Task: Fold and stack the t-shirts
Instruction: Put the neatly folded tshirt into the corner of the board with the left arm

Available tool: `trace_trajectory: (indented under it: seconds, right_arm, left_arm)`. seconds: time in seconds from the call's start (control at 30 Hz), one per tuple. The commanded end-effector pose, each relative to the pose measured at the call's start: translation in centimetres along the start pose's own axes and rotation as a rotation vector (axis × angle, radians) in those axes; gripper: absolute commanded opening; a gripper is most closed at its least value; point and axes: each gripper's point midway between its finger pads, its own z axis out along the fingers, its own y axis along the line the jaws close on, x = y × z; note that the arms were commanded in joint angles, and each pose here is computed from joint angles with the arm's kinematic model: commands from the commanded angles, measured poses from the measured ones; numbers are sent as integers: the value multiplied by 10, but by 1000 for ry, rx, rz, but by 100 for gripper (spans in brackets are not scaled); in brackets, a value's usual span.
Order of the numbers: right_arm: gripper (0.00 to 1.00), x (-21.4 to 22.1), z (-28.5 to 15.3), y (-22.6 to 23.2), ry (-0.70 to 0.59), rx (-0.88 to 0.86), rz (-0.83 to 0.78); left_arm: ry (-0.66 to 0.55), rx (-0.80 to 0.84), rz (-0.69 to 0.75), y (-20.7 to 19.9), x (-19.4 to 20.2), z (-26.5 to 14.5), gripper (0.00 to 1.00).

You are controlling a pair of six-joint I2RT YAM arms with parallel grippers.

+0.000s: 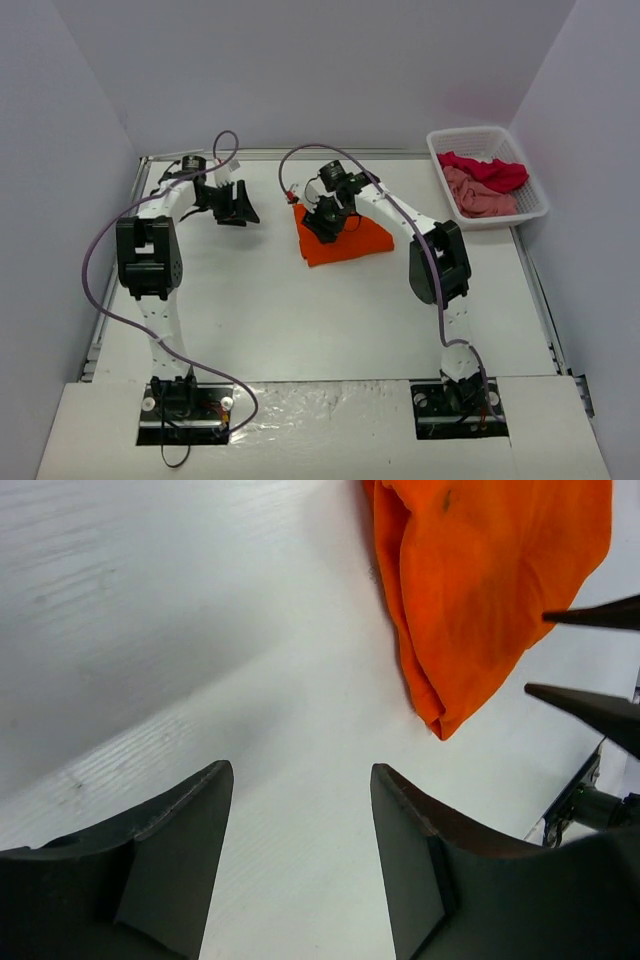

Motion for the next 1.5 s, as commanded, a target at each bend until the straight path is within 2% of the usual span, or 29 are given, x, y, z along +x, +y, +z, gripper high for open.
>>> trace_trajectory:
  seconds: [0.0, 0.23, 0.8, 1.37, 1.43, 1.47]
  right_arm:
    - [45, -6, -22, 9, 17, 74, -88]
    - [45, 4, -10, 34, 70, 117, -188]
    - [46, 4, 17, 61, 97, 139, -292]
    - [46, 44, 69, 66, 190, 98, -283]
    - [44, 47, 74, 68, 196, 89, -279]
    - [37, 49, 75, 68, 200, 86, -277]
  left_arm:
    - [-97, 43, 54, -26, -21, -28, 56]
    - [-89, 52, 35, -24, -16, -25, 56]
    - [-77, 42, 26, -16, -14, -19, 56]
    - [-57, 37, 24, -11, -9, -15, 56]
    - [-54, 35, 22, -10, -8, -14, 56]
    - [-54, 34, 20, -9, -8, -14, 56]
